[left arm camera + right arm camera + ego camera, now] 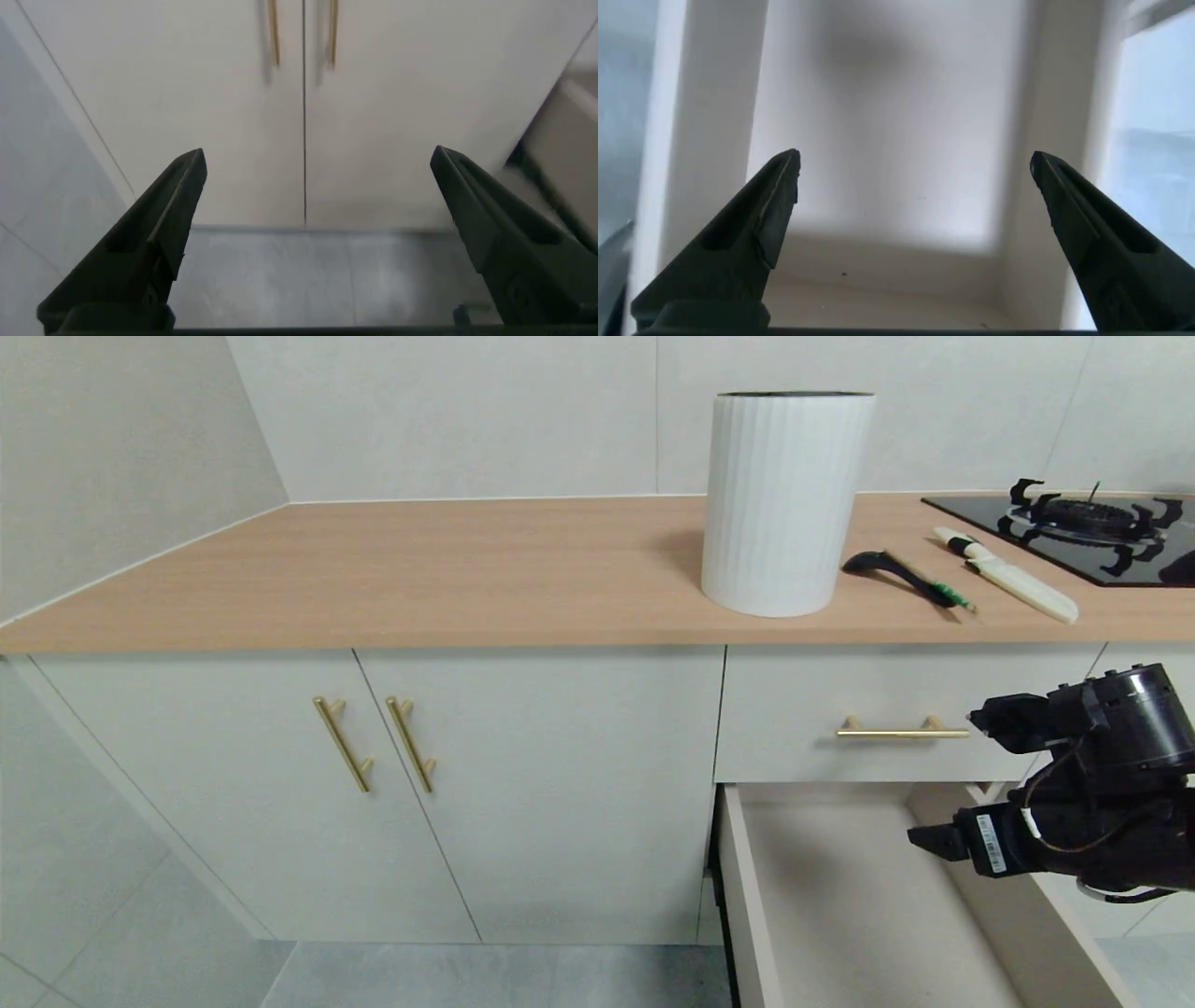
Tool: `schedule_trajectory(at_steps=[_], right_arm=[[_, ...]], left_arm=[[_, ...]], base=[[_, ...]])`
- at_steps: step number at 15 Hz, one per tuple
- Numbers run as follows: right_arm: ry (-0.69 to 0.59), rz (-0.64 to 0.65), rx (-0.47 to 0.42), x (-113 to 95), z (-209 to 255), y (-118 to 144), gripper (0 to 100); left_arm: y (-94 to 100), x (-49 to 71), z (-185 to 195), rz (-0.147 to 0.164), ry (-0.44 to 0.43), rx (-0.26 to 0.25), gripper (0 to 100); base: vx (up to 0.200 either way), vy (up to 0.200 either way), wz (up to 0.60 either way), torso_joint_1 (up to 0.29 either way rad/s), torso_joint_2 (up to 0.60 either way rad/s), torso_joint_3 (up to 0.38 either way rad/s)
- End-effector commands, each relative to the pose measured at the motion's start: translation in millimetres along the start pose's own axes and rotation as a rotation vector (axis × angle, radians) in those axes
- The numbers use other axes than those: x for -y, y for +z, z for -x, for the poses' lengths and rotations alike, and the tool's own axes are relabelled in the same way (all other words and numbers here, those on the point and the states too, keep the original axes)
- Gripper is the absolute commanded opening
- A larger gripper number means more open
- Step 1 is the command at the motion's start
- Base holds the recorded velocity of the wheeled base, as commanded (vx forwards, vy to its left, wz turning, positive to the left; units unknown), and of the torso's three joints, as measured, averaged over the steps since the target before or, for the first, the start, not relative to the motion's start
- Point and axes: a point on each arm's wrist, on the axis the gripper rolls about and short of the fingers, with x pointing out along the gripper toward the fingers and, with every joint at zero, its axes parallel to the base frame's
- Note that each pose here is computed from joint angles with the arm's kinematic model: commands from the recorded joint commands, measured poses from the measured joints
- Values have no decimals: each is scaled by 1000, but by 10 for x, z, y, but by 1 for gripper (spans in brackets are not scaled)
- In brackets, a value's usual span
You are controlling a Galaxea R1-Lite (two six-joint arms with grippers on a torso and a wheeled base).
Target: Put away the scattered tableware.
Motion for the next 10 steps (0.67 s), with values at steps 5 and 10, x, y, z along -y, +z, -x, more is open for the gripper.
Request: schedule_trajectory(at_steps=[5,10], right_arm=[[3,-6,35,15,84,27,100],[5,-7,47,19,110,36,100]], left_arm=[[-1,0,0,0,1,-1,100],[-1,0,-1,0,-1,-2,100]], base=[[0,0,0,170,-484,-287],[0,0,0,198,-474,-279]])
